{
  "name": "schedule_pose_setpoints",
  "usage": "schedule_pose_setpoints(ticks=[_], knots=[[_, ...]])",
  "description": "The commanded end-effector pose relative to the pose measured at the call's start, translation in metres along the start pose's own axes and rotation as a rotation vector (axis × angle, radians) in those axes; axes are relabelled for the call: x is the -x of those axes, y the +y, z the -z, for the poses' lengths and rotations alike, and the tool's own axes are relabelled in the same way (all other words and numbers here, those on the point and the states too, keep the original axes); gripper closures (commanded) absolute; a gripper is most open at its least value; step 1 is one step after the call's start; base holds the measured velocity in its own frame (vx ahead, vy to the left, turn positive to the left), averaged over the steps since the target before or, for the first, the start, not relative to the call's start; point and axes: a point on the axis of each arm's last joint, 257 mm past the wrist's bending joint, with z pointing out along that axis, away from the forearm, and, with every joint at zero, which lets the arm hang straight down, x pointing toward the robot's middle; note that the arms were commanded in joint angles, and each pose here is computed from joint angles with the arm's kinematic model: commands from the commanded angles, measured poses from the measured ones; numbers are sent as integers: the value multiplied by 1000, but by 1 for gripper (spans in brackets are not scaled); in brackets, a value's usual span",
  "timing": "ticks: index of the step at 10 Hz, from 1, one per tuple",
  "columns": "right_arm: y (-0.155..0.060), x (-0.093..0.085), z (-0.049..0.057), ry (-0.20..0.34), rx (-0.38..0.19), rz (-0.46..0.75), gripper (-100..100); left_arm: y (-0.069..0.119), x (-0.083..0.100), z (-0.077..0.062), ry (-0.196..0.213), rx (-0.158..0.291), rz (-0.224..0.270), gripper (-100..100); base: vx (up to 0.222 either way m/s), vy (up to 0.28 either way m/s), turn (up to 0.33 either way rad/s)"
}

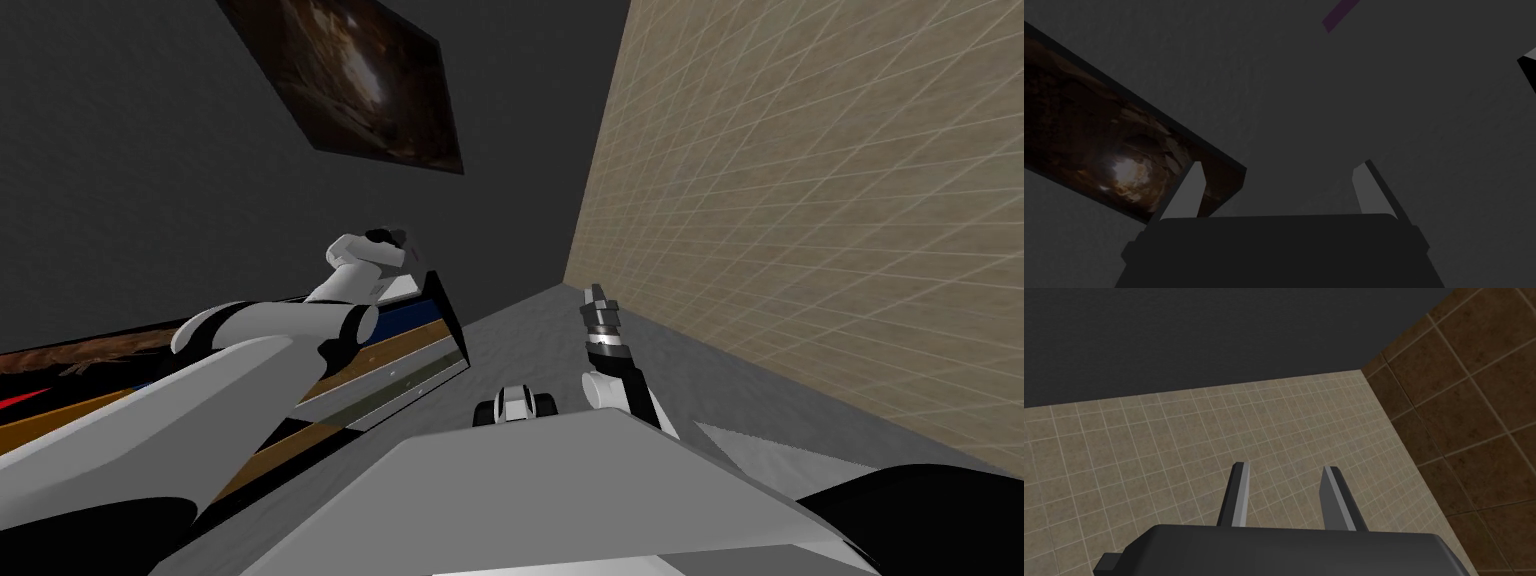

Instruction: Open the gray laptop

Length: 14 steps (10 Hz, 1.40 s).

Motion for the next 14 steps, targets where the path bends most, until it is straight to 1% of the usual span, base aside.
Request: schedule_pose_setpoints(ticks=[1,2,3,4,5,6,7,8,9,10,11,12,13,14], knots=[[0,0,0,0,0,0,0,14,20,1,-33,24,2,-100,-49,67,-165],[0,0,0,0,0,0,0,25,30,3,-56,44,-35,-100,-64,65,-369],[0,0,0,0,0,0,0,28,36,3,-62,48,-7,-100,-53,61,-127],[0,0,0,0,0,0,0,38,46,5,-85,71,-45,-100,-47,63,-279],[0,0,0,0,0,0,0,42,53,5,-91,74,-14,-100,-40,52,-151],[0,0,0,0,0,0,0,43,55,5,-93,76,-4,-100,-12,19,38],[0,0,0,0,0,0,0,56,68,8,-120,102,-33,-100,-31,31,-285],[0,0,0,0,0,0,0,60,73,9,-125,106,-6,-100,-41,39,-200],[0,0,0,0,0,0,0,72,85,12,-149,133,-40,-100,-46,53,-260],[0,0,0,0,0,0,0,78,92,13,-157,139,-11,-100,-53,53,-175],[0,0,0,0,0,0,0,78,92,13,-157,139,-9,-100,-28,26,10],[0,0,0,0,0,0,0,93,107,18,-186,172,-33,-100,-39,32,-271],[0,0,0,0,0,0,0,97,111,19,-190,176,-11,-100,-47,43,-184],[0,0,0,0,0,0,0,112,124,24,-215,207,-39,-100,-60,50,-277]])
